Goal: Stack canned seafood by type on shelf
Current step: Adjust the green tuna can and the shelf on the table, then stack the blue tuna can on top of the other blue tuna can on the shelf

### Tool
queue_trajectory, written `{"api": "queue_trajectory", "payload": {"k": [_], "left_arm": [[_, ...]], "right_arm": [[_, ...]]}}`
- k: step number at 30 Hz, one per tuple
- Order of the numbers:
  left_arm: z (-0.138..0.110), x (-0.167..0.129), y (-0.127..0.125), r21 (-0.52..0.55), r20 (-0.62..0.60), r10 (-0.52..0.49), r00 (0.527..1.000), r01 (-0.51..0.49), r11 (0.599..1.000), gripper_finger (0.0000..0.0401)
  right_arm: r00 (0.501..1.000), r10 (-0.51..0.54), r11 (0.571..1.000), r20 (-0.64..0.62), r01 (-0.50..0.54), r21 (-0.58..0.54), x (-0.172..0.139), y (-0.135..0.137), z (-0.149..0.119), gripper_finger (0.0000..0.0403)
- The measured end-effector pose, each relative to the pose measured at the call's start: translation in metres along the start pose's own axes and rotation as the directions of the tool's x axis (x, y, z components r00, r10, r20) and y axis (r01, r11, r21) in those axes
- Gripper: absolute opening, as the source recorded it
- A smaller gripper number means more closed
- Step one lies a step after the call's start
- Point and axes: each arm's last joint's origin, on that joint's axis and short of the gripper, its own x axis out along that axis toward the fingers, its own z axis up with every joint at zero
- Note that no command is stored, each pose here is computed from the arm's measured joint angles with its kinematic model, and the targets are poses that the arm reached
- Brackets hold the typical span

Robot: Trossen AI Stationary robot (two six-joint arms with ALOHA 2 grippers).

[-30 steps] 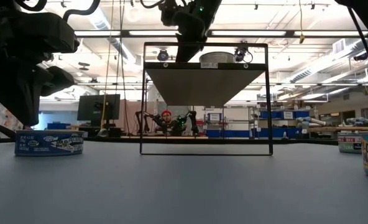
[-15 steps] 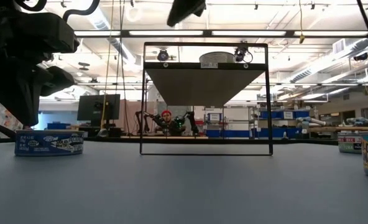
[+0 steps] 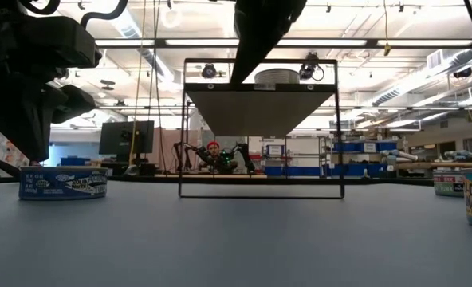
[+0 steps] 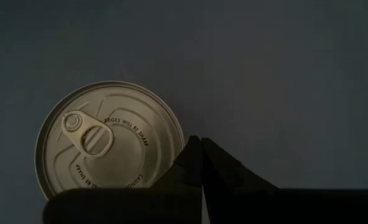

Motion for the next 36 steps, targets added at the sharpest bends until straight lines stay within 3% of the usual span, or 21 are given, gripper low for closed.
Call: {"api": "queue_trajectory", "payload": {"k": [14,21,29,36], "left_arm": [[0.000,0.000,0.000,0.003,0.003,-0.002,1.000,0.002,1.000,0.0001],[0.000,-0.003,-0.009,0.133,0.021,-0.021,1.000,0.018,0.991,0.0005],[0.003,-0.015,-0.022,0.163,0.140,0.124,0.982,-0.146,0.976,0.0069],[-0.004,-0.002,-0.032,0.218,0.104,0.164,0.981,-0.183,0.959,0.0119]], "right_arm": [[0.999,0.012,1.000,0.035,-0.011,-0.008,-0.003,0.001,0.004,0.0005],[0.996,0.044,0.997,0.076,-0.039,-0.067,-0.020,0.029,0.006,0.0004],[0.994,0.020,0.996,0.105,-0.011,-0.084,-0.037,0.075,-0.003,0.0005],[0.987,-0.057,0.996,0.147,0.067,-0.061,-0.046,0.110,-0.017,0.0003]]}}
